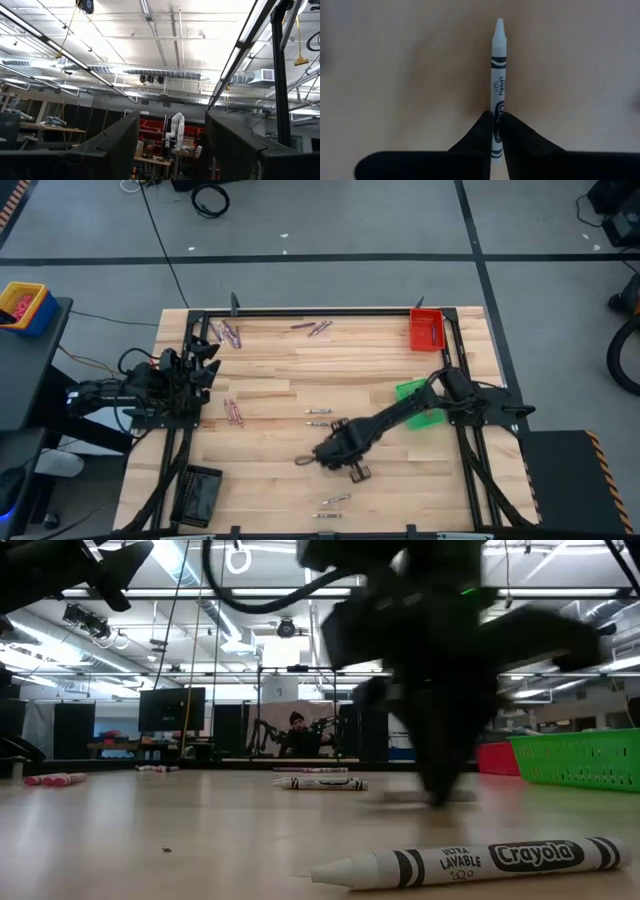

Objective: Sort crayons
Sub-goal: Move the white crayon to the center of the table, then put the white crayon into the black bin

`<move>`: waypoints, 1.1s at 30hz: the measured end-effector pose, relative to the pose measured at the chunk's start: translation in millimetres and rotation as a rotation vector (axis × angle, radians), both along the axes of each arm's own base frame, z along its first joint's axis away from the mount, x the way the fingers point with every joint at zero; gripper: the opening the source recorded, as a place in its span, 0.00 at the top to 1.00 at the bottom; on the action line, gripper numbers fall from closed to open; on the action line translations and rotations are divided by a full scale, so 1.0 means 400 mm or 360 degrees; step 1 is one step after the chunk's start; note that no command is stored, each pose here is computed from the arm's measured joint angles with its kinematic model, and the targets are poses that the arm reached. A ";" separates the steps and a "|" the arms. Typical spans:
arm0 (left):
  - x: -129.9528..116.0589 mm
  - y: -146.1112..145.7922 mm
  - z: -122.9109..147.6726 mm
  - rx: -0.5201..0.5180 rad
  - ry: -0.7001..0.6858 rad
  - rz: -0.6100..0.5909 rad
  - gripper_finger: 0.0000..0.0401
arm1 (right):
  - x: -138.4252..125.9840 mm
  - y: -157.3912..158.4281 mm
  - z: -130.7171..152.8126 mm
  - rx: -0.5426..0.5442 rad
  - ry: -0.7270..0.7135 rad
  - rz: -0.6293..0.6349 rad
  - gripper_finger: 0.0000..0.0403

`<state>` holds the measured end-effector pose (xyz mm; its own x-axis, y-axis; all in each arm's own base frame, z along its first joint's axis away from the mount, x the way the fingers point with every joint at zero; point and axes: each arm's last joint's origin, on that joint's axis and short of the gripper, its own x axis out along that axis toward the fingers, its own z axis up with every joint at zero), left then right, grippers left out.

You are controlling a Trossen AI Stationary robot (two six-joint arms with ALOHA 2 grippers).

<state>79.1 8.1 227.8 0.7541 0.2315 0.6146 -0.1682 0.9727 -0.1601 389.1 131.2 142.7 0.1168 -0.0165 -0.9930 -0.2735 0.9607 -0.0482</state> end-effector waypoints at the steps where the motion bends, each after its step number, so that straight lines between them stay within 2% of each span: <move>1: 0.000 0.000 0.000 0.0000 0.0000 0.0000 0.40 | 0.012 -0.012 0.003 -0.0047 -0.0057 -0.0082 0.92; 4: 0.000 0.000 0.000 0.0000 0.0001 0.0000 0.40 | 0.043 -0.047 0.016 -0.0115 -0.0228 -0.0363 0.92; 6: 0.000 0.000 0.000 0.0000 0.0003 0.0000 0.40 | 0.062 -0.064 0.022 -0.0070 -0.0317 -0.0475 0.92; 10: 0.003 0.000 -0.003 -0.0014 0.0025 -0.0011 0.40 | 0.087 -0.076 0.024 0.0076 -0.0430 -0.0514 0.92; 13: 0.011 0.000 -0.007 -0.0058 0.0059 -0.0043 0.40 | 0.096 -0.075 0.025 0.0122 -0.0497 -0.0533 0.91; 21: 0.075 0.002 0.024 -0.0182 0.0617 -0.0087 0.43 | 0.105 -0.073 0.029 0.0102 -0.0592 -0.0608 0.74; 25: 0.122 0.003 0.018 -0.0158 0.0825 -0.0064 0.45 | 0.106 -0.072 0.036 0.0098 -0.0614 -0.0606 0.66; 27: 0.144 0.003 0.013 -0.0147 0.0913 -0.0054 0.45 | 0.094 -0.075 0.066 0.0088 -0.0619 -0.0607 0.64; 29: 0.166 0.004 0.008 -0.0145 0.0991 -0.0052 0.45 | 0.077 -0.072 0.128 0.0035 -0.0723 -0.0613 0.63; 33: 0.212 -0.004 0.000 -0.0082 0.1142 -0.0228 0.45 | -0.004 -0.044 0.233 -0.0243 -0.0923 -0.0597 0.63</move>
<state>163.8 6.6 227.7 0.9919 0.1160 -0.0511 -0.1208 0.9872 -0.1045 387.4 113.7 236.0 0.5854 -0.2933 -0.7558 0.1854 0.9560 -0.2274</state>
